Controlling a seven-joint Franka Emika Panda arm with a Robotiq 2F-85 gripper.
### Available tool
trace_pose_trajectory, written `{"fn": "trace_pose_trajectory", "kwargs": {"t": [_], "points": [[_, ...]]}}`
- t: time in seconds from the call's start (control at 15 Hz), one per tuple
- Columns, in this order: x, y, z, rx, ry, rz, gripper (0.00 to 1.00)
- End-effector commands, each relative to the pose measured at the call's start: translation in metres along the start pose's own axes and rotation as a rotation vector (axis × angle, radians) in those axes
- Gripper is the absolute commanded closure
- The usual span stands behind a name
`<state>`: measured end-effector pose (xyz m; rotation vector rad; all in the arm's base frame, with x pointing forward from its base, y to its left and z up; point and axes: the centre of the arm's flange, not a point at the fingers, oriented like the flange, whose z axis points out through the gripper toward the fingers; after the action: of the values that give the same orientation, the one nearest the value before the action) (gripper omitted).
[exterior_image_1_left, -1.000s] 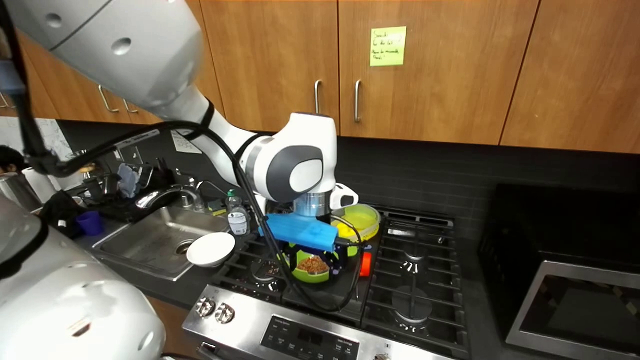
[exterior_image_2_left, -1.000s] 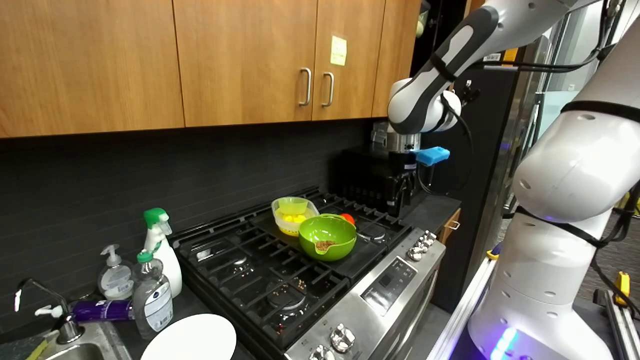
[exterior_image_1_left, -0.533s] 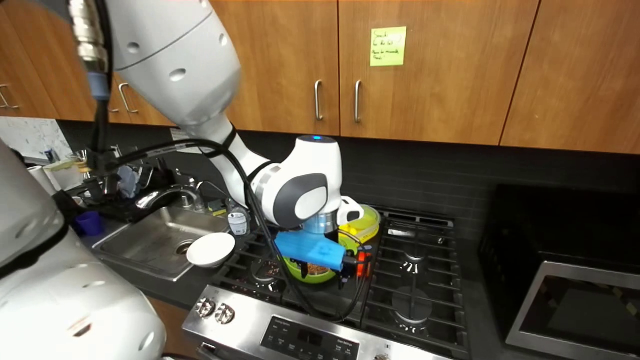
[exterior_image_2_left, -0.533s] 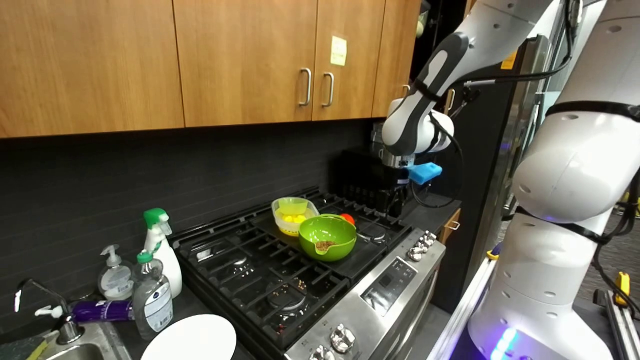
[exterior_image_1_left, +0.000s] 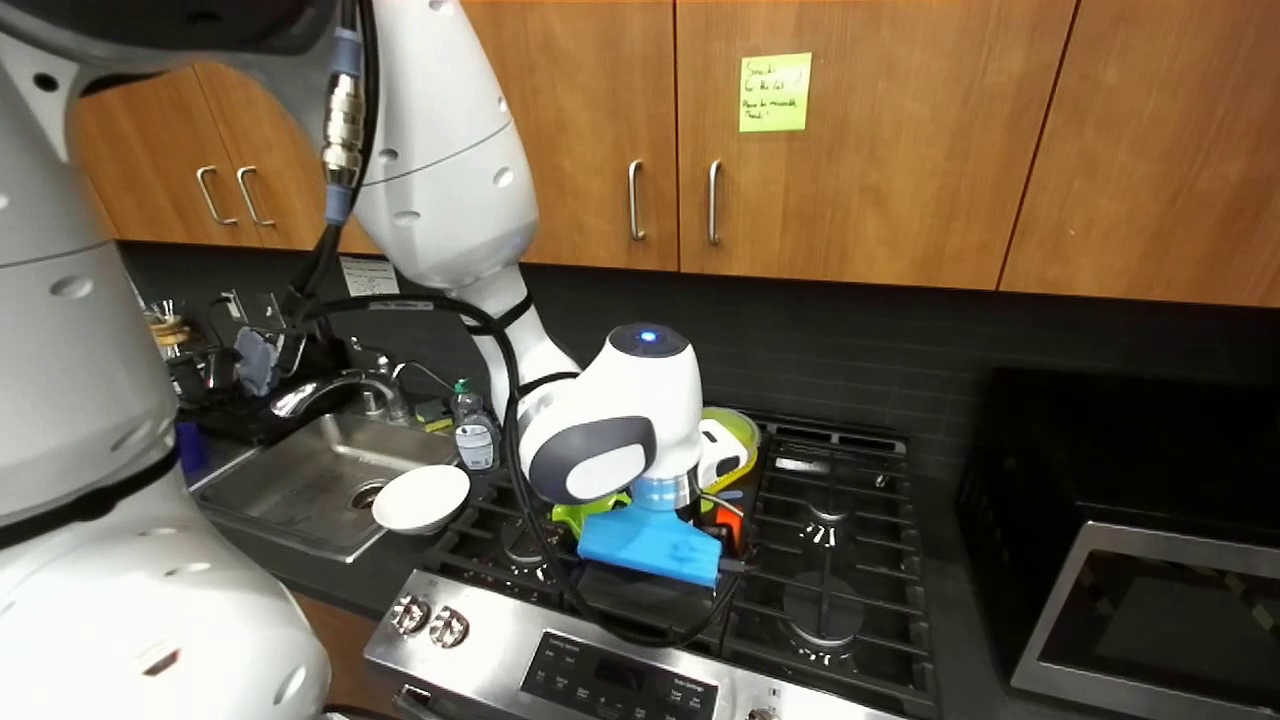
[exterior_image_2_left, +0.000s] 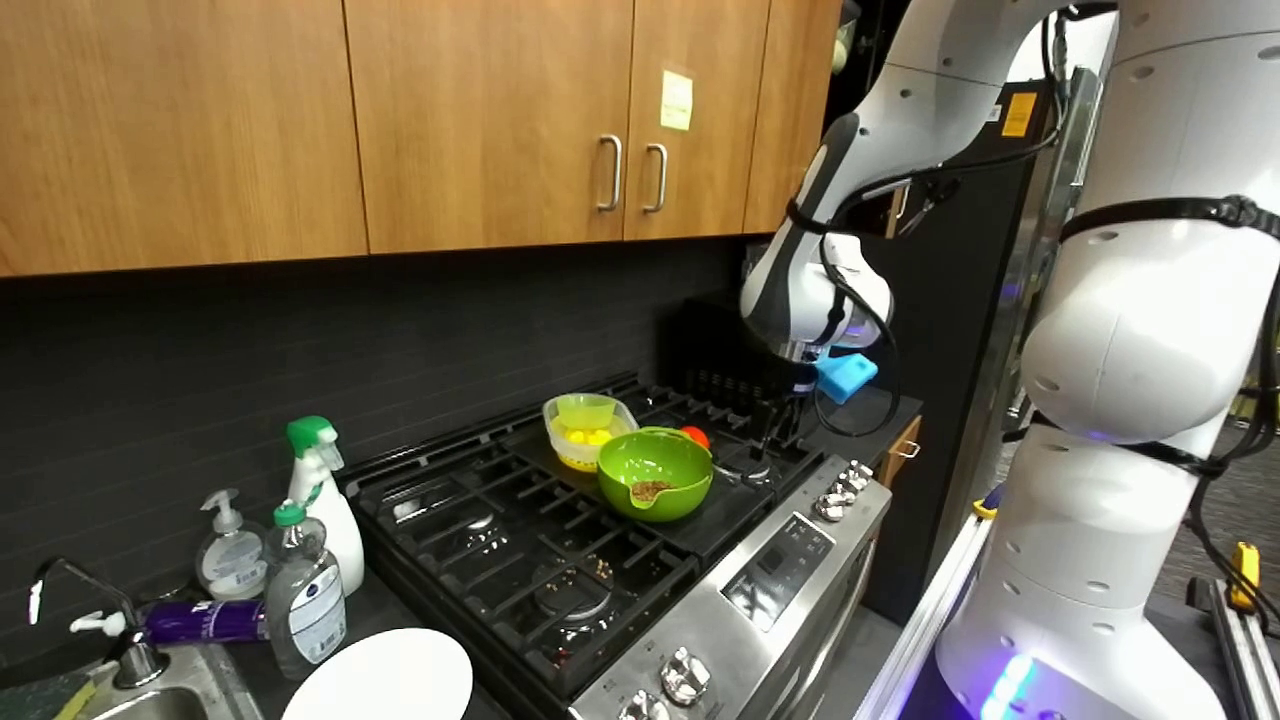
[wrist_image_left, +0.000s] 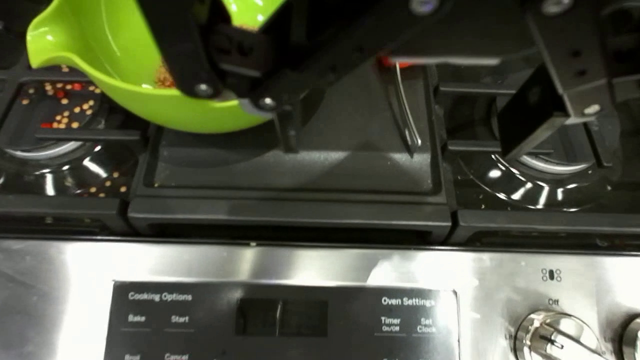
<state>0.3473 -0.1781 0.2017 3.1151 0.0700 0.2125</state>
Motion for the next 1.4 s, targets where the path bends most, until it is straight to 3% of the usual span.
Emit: {"fn": "trace_pose_trajectory", "kwargs": {"t": [0.0,0.47,0.93,1.33], "points": [[0.0,0.001,-0.001,0.008,0.018,0.004,0.0],[0.009,0.002,0.001,-0.001,0.031,0.016,0.0],[0.031,0.009,0.024,0.055,0.074,0.01,0.0],[0.005,0.028,0.048,0.045,0.022,0.024,0.0]]}}
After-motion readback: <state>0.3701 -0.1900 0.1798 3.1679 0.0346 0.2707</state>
